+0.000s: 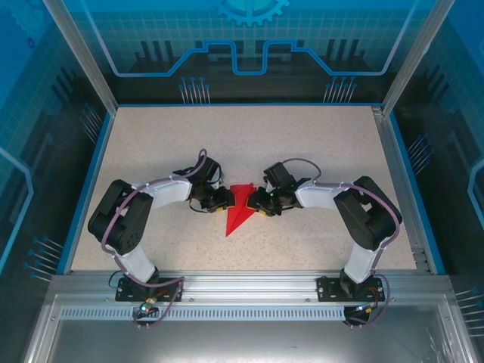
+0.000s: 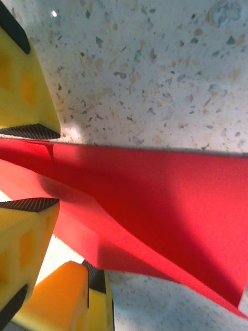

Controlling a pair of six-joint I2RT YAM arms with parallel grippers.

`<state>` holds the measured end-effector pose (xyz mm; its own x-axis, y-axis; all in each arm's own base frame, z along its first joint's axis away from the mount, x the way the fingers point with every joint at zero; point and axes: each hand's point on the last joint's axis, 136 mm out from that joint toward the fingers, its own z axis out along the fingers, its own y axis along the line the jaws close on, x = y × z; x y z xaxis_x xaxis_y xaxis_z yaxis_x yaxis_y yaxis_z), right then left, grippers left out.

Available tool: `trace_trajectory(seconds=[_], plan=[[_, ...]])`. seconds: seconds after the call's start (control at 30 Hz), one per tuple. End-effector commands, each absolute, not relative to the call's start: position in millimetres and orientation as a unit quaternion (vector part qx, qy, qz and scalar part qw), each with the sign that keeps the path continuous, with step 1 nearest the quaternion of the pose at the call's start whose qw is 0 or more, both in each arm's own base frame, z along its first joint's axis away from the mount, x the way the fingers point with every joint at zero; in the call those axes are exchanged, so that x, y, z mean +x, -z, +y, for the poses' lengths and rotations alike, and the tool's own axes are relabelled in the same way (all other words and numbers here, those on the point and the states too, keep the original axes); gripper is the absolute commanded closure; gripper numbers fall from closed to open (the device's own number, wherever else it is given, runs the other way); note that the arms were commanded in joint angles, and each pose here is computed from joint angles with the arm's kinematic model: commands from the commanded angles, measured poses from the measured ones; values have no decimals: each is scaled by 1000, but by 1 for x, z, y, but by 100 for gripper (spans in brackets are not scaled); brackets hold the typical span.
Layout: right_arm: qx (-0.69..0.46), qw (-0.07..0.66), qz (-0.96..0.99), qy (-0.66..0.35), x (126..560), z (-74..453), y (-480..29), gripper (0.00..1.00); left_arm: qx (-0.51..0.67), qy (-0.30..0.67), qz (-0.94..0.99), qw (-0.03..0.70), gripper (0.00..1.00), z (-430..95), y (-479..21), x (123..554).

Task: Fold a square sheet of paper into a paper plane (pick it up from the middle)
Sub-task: Turn over the paper at the center of the table.

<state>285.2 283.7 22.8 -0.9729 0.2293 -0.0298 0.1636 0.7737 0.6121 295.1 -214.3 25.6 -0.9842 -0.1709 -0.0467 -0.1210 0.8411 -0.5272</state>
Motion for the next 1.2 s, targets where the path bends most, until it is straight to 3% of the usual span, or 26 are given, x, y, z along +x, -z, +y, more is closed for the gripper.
trace_trajectory(seconds=[0.0,0.63,1.17], plan=[[107,53,932,-341,286,294,-23,60,-66,273,960,23,65,-216,-22,292],[91,65,919,-378,300,312,-34,56,-75,256,964,14,74,-210,-14,286],[69,78,913,-393,313,331,-29,65,-84,261,962,19,76,-209,-16,284]])
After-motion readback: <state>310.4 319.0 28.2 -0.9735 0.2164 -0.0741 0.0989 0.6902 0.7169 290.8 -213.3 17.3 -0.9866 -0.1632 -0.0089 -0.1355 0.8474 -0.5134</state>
